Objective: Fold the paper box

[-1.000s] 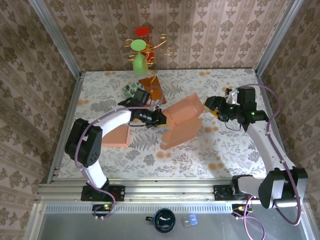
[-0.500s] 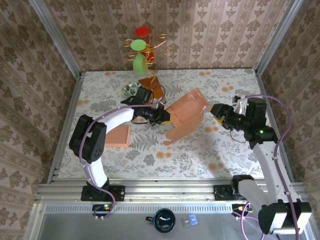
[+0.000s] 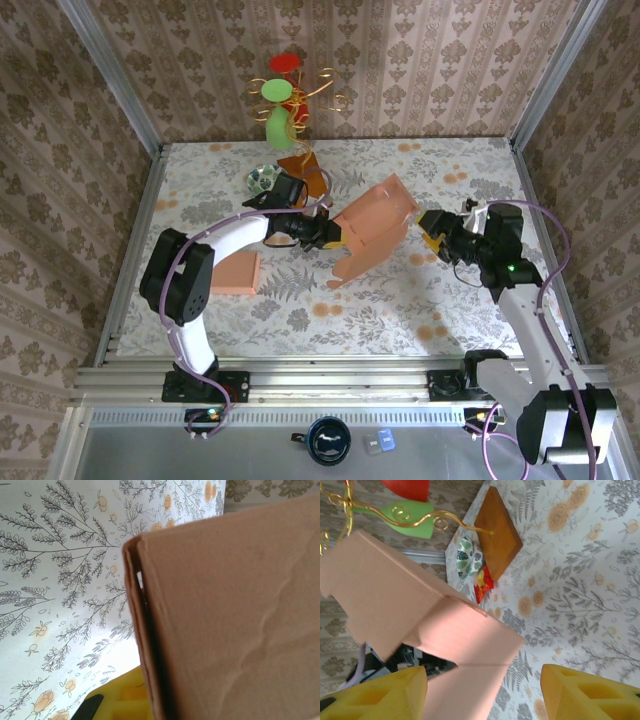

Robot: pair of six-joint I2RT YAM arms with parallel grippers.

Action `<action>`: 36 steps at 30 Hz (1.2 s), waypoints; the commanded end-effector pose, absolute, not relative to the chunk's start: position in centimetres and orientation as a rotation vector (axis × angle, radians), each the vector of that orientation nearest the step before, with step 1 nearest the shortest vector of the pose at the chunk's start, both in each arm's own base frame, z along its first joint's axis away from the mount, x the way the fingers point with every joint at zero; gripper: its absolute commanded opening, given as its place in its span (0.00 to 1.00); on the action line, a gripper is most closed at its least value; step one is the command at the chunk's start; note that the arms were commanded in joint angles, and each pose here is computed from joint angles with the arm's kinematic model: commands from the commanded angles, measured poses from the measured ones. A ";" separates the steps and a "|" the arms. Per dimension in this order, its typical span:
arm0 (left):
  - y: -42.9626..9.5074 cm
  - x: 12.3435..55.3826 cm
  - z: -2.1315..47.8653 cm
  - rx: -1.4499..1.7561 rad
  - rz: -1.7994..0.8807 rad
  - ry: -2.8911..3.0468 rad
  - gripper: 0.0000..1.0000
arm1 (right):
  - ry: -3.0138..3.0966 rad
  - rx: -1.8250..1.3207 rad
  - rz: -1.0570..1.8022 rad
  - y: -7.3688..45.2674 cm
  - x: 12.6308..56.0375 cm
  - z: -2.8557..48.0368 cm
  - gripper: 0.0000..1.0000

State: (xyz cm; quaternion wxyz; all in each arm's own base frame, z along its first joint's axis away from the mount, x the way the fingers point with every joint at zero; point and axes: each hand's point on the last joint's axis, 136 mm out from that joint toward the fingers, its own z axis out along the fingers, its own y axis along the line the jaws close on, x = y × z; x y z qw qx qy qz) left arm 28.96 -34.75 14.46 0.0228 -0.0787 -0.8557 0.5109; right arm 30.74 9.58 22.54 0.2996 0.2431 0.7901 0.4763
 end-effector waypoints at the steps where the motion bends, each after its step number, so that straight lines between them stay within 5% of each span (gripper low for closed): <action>1: -35.1 29.2 15.5 -0.251 1.631 -2.617 0.00 | 2.034 0.645 1.327 9.8 32.1 23.3 0.63; 36: -36.4 29.8 16.4 -0.188 1.726 -2.552 0.00 | 1.961 0.655 1.330 10.4 33.0 24.9 0.67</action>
